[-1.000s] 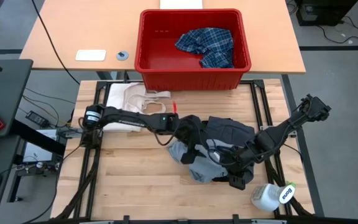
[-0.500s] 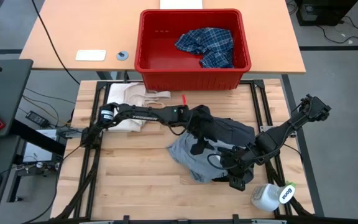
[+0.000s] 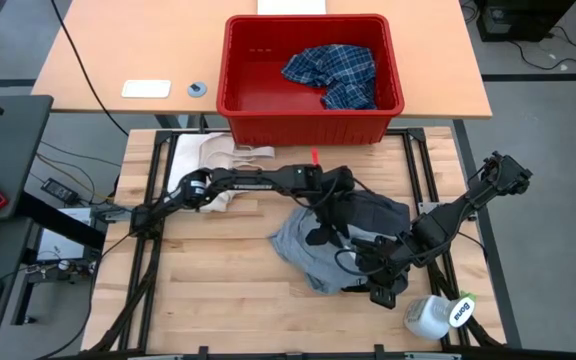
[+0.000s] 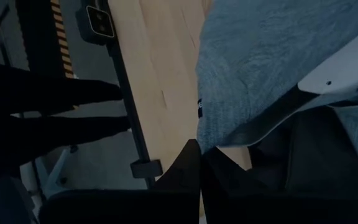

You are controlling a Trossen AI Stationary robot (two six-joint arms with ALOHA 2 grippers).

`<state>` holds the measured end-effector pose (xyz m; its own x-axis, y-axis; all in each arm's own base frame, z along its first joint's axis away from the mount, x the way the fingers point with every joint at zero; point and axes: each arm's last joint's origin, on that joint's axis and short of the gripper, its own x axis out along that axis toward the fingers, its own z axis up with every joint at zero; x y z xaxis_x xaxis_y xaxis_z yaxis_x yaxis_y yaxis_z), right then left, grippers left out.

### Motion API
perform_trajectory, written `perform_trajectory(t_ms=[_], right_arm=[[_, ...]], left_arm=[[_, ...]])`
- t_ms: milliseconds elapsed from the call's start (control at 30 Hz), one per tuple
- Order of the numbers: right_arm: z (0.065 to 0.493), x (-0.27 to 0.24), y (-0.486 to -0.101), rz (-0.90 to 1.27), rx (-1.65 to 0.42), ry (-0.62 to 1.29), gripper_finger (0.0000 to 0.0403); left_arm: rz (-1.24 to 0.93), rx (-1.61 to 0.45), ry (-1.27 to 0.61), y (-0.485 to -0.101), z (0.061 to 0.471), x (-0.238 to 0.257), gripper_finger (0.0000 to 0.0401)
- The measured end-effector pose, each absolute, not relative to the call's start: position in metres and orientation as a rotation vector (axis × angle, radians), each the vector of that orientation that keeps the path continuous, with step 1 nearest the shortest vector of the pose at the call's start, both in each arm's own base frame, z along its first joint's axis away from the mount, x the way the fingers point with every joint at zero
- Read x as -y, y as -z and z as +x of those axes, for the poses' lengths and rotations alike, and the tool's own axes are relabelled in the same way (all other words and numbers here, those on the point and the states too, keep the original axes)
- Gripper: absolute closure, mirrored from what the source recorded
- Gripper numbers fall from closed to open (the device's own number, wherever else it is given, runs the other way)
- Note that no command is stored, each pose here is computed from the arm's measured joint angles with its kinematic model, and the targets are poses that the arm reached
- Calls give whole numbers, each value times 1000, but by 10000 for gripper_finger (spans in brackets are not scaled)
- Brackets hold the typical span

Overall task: Fold Laundry from Bin
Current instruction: Fold the gray shirt

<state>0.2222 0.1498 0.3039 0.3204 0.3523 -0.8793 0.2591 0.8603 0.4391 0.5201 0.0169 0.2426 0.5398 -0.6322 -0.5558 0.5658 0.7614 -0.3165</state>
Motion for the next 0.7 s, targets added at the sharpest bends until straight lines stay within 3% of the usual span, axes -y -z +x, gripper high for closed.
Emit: perform_trajectory(t_ms=[533,700], right_arm=[[222,-149,-304,512,-1245,-84,398],[223,-149,-304,510,-1241,-78,398]], left_arm=[[-73,-809,759,-233,511,-1,210],[192,-826,647,-230,514,22,210]])
